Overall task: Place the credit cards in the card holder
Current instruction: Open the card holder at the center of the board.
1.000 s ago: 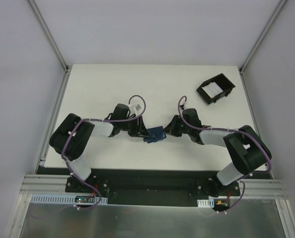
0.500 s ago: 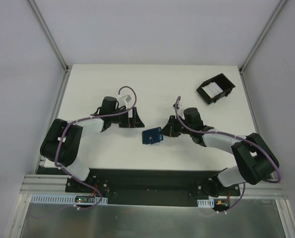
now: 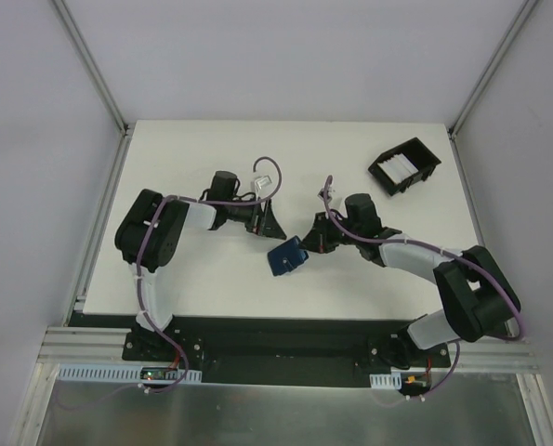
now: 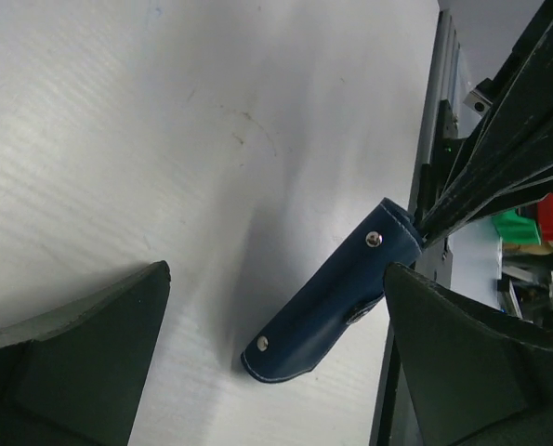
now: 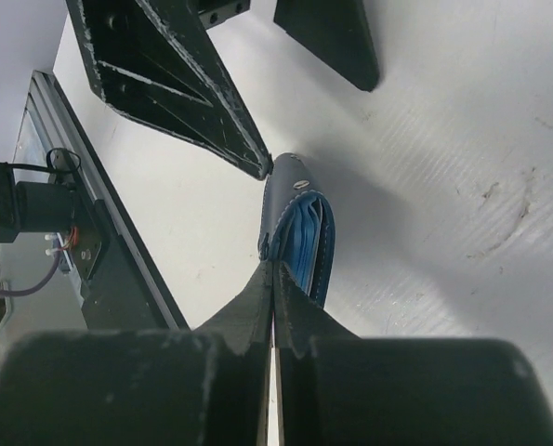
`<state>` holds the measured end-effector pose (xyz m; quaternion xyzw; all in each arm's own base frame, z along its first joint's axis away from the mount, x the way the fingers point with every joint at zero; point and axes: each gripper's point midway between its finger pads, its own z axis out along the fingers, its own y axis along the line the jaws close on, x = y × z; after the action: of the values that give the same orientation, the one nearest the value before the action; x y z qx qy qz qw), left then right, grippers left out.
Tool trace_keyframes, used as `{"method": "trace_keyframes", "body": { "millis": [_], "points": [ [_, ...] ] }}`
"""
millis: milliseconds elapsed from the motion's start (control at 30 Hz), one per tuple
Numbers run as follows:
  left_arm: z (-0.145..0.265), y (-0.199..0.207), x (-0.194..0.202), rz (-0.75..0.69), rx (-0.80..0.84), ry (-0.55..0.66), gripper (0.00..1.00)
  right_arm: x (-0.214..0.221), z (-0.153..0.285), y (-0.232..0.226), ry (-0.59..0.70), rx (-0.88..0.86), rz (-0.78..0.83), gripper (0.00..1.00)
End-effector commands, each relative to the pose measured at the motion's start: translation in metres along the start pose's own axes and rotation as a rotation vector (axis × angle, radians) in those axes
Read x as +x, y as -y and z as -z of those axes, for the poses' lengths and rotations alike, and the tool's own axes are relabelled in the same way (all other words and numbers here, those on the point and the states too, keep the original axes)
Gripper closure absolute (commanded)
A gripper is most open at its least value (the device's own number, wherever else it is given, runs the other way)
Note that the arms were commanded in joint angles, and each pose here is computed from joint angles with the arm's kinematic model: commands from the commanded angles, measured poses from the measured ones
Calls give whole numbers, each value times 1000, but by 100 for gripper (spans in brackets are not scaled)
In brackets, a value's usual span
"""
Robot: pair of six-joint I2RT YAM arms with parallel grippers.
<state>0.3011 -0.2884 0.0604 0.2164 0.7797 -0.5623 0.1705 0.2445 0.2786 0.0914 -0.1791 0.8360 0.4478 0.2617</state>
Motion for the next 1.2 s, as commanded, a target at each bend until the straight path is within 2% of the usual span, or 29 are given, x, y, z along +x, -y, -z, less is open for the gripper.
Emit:
{"method": "trace_keyframes", "body": {
  "millis": [0,67,233,300,333,500,633,700,767,967,1167],
  "points": [
    [-17,29,6,-97,173,-73,1,-13,-1,-6,-1,-35,56,100],
    [-20,33,18,-89,187,-100,7,-15,-1,-2,7,-15,54,100],
    [-14,32,48,-12,159,-123,41,-13,-2,9,1,27,30,100],
    [-10,27,57,4,120,-116,60,-9,-3,13,-7,39,21,99],
    [-8,26,60,12,102,-112,64,-7,-3,15,-8,45,16,100],
    [-3,26,59,13,41,-79,59,7,-2,22,-33,64,-10,100],
    [-5,27,56,22,50,-98,76,14,0,18,-44,45,-21,100],
    [-5,26,57,31,51,-111,90,14,0,8,-50,13,-8,99],
    [-6,24,58,42,50,-123,100,20,-2,3,-89,11,16,90],
    [-8,14,60,70,20,-169,100,34,-13,-6,-162,0,61,73],
    [-9,15,59,68,38,-198,100,31,-21,2,-175,26,95,61]
  ]
}}
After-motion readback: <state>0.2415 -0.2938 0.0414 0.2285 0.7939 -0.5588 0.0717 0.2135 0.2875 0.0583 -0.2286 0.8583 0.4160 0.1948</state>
